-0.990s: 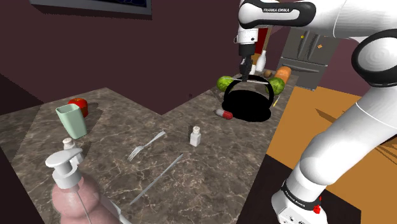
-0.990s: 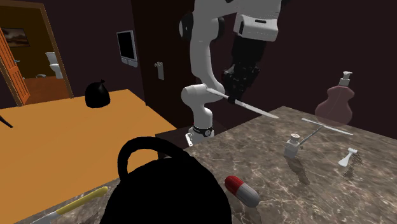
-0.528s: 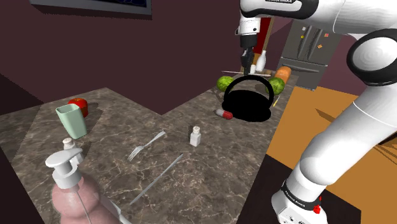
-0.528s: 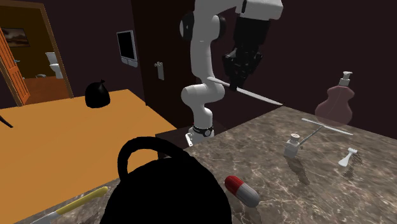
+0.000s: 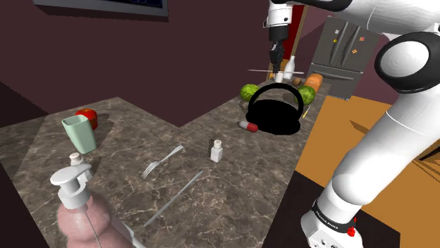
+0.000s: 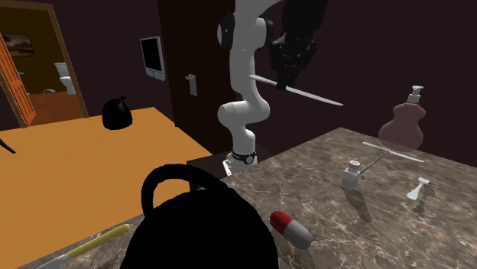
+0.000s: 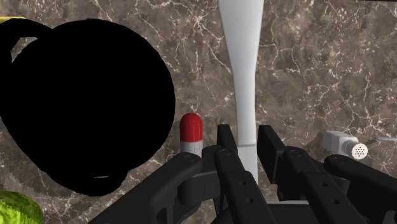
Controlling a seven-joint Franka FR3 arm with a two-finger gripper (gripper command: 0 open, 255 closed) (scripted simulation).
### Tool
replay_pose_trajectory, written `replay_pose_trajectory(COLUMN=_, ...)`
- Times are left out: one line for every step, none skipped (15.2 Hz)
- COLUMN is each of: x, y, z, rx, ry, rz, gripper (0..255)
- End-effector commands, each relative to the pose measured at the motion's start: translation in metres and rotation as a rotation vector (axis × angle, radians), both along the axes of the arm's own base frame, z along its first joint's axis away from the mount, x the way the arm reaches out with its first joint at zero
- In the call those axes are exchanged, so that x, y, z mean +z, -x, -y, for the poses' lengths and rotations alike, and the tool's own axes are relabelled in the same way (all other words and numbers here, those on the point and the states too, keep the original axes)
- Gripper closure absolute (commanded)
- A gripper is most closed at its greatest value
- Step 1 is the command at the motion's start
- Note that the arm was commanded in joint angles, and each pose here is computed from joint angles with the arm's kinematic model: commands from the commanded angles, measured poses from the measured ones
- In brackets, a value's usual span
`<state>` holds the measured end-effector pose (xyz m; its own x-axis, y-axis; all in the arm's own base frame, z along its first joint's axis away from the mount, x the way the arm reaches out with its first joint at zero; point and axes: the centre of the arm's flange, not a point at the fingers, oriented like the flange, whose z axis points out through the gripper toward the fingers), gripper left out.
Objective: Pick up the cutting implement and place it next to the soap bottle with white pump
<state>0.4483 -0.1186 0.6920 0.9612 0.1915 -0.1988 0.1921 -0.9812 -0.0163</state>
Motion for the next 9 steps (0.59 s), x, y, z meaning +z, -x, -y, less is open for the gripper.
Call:
replay_pose_trajectory(x=0.006, y=0.0, z=-0.001, rx=0.0, ry=0.0, rz=0.0, gripper=255)
replay_pose_trajectory(x=0.006, y=0.004, z=-0.013, rx=0.0, ry=0.0, rz=0.0, gripper=255)
replay_pose_trajectory(x=0.007, y=0.008, z=-0.026, rx=0.0, ry=0.0, rz=0.0, gripper=255)
replay_pose_trajectory(x=0.007, y=0.013, z=-0.038, rx=0.0, ry=0.0, rz=0.0, gripper=255)
replay_pose_trajectory(x=0.007, y=0.017, z=-0.051, rx=0.0, ry=0.0, rz=0.0, gripper=255)
replay_pose_trajectory(x=0.007, y=0.021, z=-0.063, rx=0.0, ry=0.0, rz=0.0, gripper=255)
replay_pose_trajectory(x=0.007, y=0.026, z=-0.075, rx=0.0, ry=0.0, rz=0.0, gripper=255)
replay_pose_trajectory(x=0.007, y=0.03, z=-0.088, rx=0.0, ry=0.0, rz=0.0, gripper=255)
replay_pose_trajectory(x=0.007, y=0.034, z=-0.1, rx=0.0, ry=0.0, rz=0.0, gripper=255)
